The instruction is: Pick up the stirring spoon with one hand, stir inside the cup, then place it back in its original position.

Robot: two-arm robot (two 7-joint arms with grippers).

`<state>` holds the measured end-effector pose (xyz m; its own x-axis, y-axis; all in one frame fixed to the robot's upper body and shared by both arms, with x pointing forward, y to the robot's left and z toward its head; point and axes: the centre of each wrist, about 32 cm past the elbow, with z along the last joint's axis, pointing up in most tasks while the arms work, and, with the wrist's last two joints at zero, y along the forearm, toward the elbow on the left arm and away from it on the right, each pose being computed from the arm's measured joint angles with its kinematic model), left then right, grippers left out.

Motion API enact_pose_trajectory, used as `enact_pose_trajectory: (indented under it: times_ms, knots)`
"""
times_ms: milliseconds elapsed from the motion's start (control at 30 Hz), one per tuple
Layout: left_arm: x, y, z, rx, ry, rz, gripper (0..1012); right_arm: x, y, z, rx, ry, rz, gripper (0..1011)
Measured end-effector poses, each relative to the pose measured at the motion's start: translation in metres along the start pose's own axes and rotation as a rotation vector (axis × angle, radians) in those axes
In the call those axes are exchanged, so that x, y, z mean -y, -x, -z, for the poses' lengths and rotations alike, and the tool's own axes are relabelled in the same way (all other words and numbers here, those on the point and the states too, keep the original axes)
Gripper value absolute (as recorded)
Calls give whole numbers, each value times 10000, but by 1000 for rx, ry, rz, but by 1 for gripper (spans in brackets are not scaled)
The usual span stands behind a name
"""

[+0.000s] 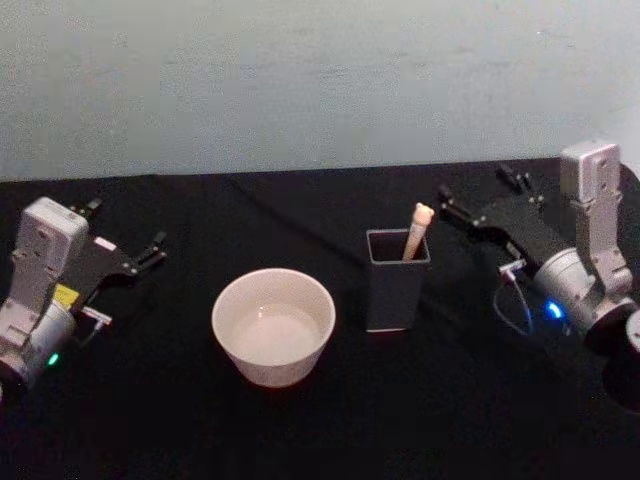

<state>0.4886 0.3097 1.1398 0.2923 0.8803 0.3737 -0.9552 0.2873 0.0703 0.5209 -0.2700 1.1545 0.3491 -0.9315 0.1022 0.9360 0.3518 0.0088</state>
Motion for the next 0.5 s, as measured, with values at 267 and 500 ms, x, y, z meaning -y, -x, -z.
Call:
enact_pose_trajectory:
  times_ms: [267,500]
  knots:
    - [0,0,0,0,0,0,1001,-4,65,185,-15,100,-1,1002]
    - [0,0,0,0,0,0,1001,-15,73,224,-6,117,4,1002]
